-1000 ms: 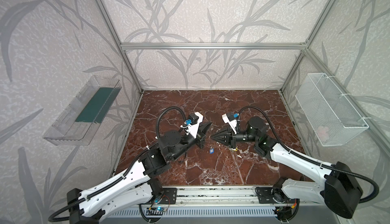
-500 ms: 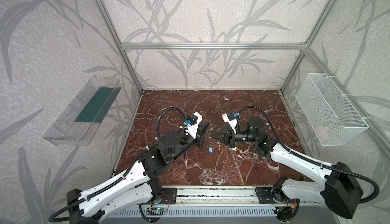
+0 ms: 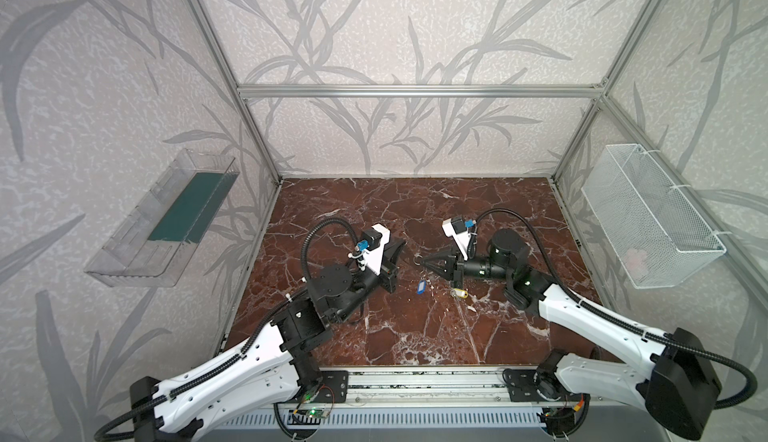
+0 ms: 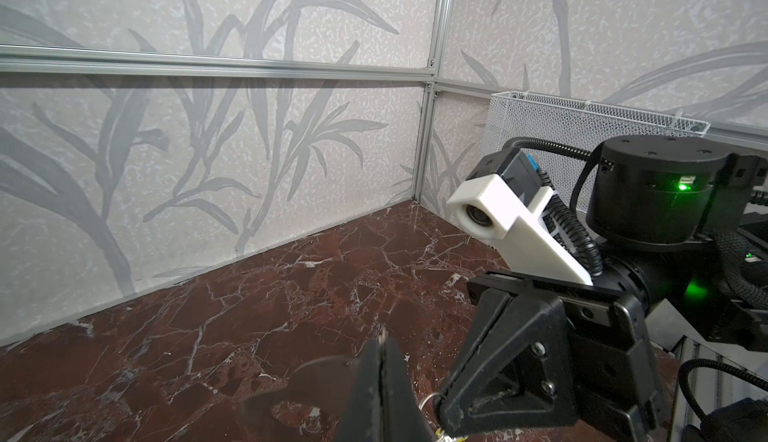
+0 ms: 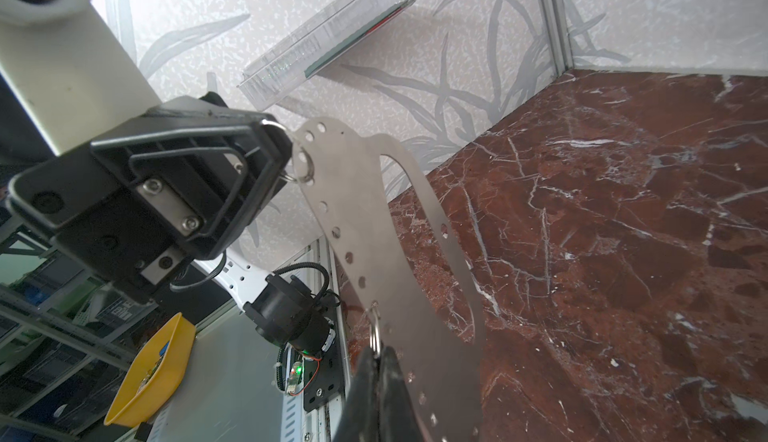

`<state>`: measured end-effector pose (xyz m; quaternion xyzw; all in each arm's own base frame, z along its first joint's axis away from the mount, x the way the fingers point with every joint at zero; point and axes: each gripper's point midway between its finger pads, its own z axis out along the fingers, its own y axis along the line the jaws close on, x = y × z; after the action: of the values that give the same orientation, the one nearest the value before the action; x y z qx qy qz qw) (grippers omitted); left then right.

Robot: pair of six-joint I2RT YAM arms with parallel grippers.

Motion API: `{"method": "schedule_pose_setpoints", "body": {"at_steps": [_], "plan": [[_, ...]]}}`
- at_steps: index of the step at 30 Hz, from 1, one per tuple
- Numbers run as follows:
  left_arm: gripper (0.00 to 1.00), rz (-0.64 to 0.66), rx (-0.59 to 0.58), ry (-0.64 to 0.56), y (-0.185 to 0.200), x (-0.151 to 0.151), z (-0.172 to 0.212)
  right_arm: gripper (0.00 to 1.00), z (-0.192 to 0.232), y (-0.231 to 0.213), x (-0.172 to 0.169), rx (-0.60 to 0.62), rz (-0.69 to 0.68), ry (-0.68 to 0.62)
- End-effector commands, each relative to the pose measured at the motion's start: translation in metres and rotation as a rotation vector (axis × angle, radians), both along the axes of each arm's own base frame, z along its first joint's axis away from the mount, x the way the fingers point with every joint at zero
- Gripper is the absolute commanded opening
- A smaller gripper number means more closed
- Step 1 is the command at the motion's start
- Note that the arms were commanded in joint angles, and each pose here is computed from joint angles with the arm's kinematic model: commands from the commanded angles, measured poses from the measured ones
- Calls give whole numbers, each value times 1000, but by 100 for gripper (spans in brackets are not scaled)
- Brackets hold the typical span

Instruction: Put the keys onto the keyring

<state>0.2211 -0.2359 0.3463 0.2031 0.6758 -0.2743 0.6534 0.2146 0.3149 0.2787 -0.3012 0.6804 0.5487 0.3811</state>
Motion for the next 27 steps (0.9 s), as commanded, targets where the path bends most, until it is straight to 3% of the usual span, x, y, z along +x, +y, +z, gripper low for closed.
{"method": "schedule_pose_setpoints", "body": {"at_steps": [1,6,10,15,20,27], "plan": [[0,-1,-26,-28,0,0,9,0,22,-9,12,18,-88,-34],[1,-9,-16,-19,-2,0,5,0,28,-17,22,11,-175,-69],[10,-15,-26,-20,-2,-2,4,0,31,-16,24,5,-172,-111],[20,-48,-35,-35,-3,-8,8,0,31,-6,20,-23,-89,-191],[23,-89,-16,-43,-4,-16,8,0,34,2,8,-28,20,-308],[24,-231,125,-96,-10,-41,-21,0,34,2,-26,2,213,-523]]}}
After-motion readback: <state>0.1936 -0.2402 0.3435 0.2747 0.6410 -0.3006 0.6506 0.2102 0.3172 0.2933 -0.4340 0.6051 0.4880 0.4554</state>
